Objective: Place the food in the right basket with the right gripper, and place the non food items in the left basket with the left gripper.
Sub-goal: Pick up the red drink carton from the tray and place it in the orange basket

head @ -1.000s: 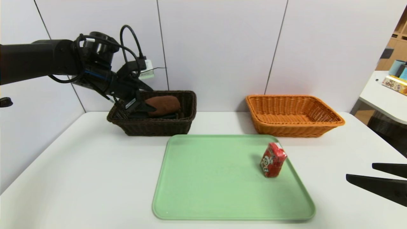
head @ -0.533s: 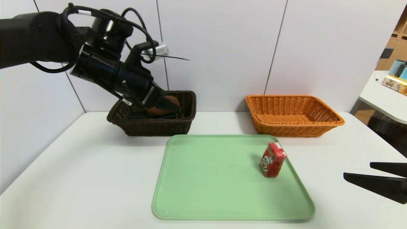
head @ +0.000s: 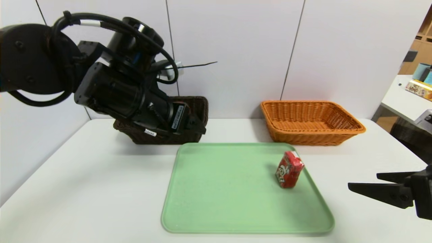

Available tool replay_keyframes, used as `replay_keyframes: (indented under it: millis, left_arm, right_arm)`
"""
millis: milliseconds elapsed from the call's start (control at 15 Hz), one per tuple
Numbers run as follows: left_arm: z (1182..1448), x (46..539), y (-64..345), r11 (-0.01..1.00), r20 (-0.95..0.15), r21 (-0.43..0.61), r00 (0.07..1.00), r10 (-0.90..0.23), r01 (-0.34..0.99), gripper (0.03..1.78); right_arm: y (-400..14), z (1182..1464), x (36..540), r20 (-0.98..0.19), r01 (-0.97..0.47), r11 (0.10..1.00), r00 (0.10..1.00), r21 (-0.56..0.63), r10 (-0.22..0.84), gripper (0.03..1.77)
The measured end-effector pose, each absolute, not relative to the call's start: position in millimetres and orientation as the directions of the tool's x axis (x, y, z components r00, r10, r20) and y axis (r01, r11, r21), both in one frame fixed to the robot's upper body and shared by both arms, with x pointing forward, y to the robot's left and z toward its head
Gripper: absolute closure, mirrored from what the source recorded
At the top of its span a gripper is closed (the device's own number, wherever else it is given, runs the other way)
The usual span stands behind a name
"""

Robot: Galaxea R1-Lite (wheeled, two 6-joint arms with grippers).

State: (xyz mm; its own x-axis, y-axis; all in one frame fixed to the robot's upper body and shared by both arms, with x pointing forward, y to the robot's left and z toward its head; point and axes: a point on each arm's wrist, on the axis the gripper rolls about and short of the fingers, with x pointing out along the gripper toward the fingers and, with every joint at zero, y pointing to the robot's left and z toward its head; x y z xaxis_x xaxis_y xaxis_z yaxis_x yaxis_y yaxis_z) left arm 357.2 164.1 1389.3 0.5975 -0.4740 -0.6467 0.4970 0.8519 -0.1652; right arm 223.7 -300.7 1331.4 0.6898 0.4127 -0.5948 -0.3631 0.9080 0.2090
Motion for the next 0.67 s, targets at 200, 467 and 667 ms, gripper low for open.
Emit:
replay_keyframes:
  millis: [200,467,667]
  left_arm:
    - [1369,341,160,0.875,-0.655,-0.143,0.619,-0.434,0.462,0.15]
    - [1359,319,167,0.873,-0.664,-0.130,0.612,-0.429,0.471,0.14]
    - [1357,310,168,0.872,-0.670,-0.116,0.611,-0.422,0.475,0.13]
  right_arm:
    - [-294,1328,230,-0.627,-0.383,0.898,0.651,0.215,0.428,0.10]
    - [-286,1339,239,-0.661,-0.407,0.886,0.606,0.221,0.443,0.10]
    - [-278,1356,257,-0.680,-0.408,0.885,0.586,0.222,0.441,0.10]
